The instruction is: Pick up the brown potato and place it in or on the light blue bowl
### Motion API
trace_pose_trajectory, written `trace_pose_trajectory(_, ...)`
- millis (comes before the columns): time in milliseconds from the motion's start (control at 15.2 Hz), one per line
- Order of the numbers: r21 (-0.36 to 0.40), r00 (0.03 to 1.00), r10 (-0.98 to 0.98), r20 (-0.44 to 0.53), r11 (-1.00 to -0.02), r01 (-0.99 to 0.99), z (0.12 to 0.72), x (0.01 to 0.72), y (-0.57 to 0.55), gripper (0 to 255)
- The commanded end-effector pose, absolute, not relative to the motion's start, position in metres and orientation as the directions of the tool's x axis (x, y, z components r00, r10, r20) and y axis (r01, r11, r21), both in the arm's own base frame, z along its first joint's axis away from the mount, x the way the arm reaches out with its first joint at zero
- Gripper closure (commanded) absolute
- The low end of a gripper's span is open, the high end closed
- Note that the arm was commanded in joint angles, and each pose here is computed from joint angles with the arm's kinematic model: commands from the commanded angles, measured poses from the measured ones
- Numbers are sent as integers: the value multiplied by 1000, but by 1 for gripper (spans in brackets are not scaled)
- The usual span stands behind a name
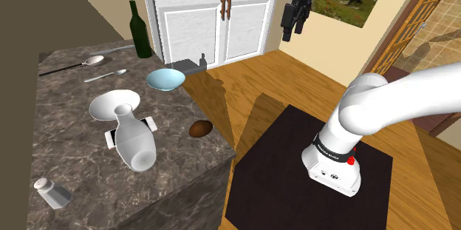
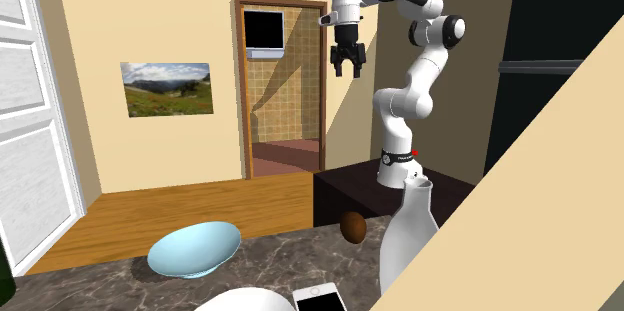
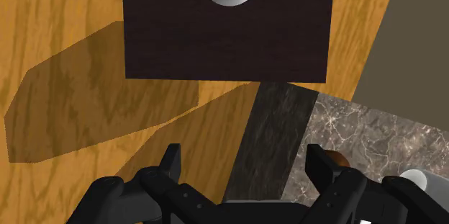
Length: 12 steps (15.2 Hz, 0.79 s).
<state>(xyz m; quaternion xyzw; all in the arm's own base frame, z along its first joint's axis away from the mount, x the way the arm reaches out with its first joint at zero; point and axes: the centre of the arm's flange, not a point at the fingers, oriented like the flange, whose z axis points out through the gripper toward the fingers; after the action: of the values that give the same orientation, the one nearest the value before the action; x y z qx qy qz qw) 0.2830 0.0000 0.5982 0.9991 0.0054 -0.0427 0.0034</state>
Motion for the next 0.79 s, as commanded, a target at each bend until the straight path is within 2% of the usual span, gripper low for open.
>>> trace_pose_trajectory(0,6,996,10,-85,-1000,11,598,283,0,0)
trace_pose_trajectory(726,-61,931,365,23,-929,365,476,335,30,0)
